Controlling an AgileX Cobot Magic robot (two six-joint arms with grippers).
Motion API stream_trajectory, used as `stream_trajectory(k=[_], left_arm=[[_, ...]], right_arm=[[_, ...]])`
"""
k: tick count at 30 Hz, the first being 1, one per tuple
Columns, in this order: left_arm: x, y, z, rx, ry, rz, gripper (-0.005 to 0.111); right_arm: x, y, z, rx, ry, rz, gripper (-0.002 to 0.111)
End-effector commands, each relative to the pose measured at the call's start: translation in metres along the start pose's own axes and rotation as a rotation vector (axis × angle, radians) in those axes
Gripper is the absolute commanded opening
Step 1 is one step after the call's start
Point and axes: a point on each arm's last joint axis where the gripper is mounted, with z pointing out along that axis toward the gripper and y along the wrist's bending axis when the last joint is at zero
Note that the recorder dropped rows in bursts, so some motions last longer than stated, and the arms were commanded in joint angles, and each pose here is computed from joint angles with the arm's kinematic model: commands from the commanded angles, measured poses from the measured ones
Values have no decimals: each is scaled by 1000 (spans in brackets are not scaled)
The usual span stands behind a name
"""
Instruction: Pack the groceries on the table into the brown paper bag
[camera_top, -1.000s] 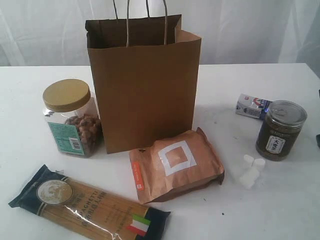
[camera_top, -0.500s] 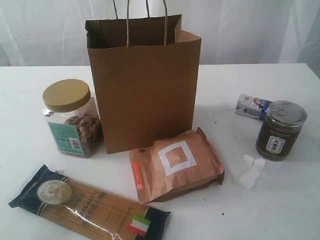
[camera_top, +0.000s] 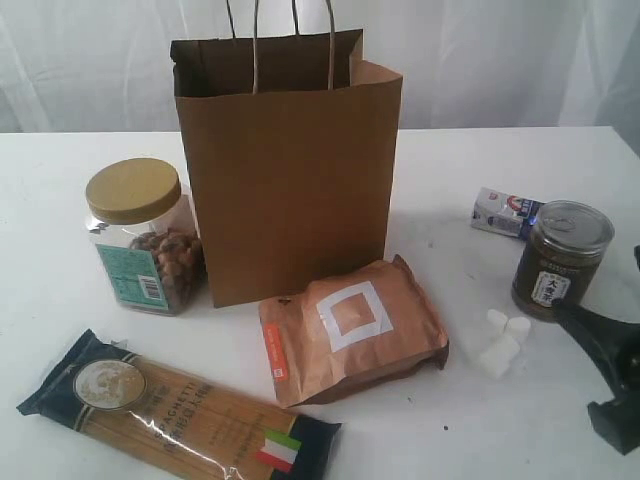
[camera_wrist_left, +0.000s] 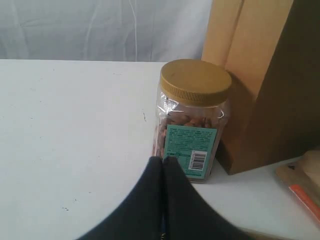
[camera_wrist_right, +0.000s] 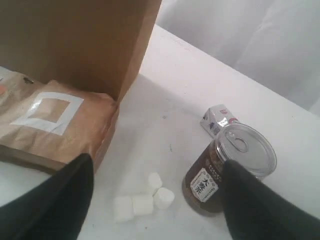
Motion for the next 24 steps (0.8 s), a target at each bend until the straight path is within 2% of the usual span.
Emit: stream_trajectory(k=[1,4,10,13,19,21,24], left_arm=[[1,-1,-1,12,-3,-15,0],[1,-1,-1,12,-3,-15,0],[1,-1,-1,8,-5,-15,0],[1,-1,-1,8,-5,-15,0],[1,-1,-1,10,-4,-15,0],[1,-1,-1,10,-4,-15,0],[1,-1,-1,11,-4,-15,0]], right_arm=[[0,0,-1,-2,-11,33,66],[4,2,0,-14,15,175,66],[31,12,11,-26,-40,282,66],[44,13,13,8,-57,305,66],[41,2,14,133,-90,-90,66],[40,-3,17,179,-88,-72,66],[45,-7,28,192,-50,63,66]])
